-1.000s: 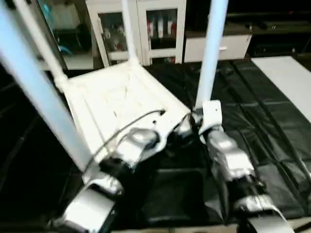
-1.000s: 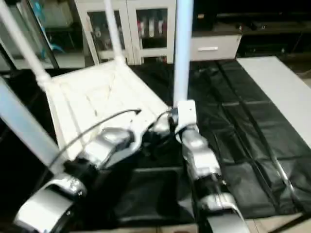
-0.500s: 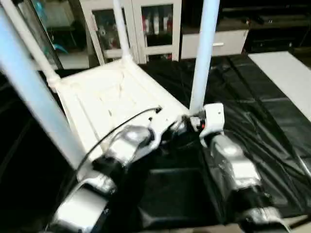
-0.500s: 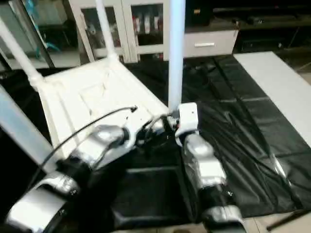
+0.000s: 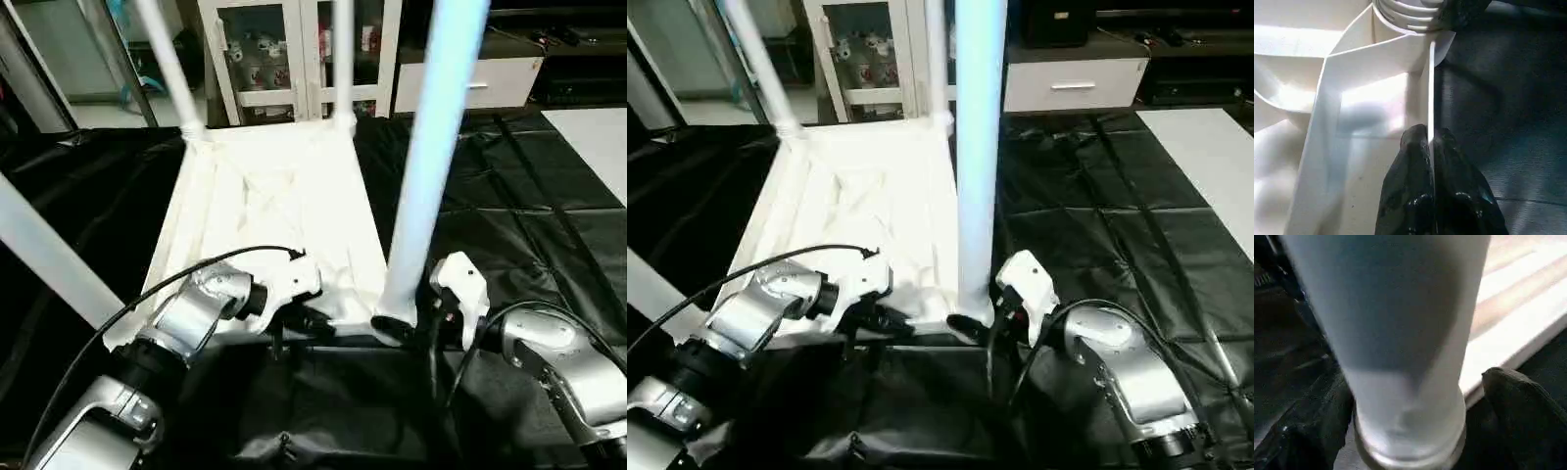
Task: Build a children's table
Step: Rotate leg to tighten
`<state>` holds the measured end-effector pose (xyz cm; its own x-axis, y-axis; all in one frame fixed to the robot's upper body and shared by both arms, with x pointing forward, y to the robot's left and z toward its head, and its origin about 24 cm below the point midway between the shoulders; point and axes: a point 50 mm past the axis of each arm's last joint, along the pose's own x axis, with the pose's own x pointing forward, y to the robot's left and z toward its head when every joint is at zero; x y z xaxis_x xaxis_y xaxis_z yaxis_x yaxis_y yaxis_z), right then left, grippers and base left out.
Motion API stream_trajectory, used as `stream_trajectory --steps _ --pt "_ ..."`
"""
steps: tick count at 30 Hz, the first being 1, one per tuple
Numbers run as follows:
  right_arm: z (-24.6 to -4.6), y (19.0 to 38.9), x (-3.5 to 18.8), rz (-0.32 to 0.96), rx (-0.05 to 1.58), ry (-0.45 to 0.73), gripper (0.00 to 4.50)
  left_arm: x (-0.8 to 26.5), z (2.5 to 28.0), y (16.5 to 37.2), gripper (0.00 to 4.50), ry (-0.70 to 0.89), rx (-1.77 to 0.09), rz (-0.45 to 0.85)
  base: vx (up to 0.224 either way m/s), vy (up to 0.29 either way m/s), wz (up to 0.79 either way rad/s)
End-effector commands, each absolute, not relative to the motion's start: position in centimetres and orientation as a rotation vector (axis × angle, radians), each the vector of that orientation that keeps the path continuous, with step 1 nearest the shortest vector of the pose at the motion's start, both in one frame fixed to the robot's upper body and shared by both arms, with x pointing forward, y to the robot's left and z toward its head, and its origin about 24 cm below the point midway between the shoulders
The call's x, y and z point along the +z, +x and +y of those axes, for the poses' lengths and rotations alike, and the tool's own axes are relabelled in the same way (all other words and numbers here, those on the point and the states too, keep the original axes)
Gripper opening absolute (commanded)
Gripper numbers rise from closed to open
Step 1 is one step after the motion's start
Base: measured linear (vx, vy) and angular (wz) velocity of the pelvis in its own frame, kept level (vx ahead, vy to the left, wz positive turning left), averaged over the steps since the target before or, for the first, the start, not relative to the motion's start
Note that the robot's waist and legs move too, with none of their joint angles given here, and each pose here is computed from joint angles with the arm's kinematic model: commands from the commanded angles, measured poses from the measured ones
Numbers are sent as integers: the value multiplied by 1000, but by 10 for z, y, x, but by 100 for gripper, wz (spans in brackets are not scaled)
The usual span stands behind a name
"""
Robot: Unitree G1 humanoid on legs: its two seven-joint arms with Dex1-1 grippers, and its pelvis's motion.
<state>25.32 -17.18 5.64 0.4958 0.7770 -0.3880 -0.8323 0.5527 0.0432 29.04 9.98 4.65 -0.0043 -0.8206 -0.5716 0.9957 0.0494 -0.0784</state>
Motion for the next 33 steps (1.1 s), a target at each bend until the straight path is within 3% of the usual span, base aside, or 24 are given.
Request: stream_trajectory --steps 1,5,24,29,33 --pt "-174 251 62 382 1005 -153 431 40 100 281 0 397 -1560 610 0 0 0" --pt "-174 250 59 402 1021 -147 431 41 100 279 0 397 -1564 611 0 0 0" --pt "-170 250 57 418 1050 -126 278 42 101 278 0 395 -1553 623 0 0 0" --pt "-170 251 57 419 1053 -118 270 42 102 278 0 395 -1552 628 0 0 0" --pt "-171 260 54 400 950 -137 269 42 101 282 0 385 -1502 621 0 0 0"
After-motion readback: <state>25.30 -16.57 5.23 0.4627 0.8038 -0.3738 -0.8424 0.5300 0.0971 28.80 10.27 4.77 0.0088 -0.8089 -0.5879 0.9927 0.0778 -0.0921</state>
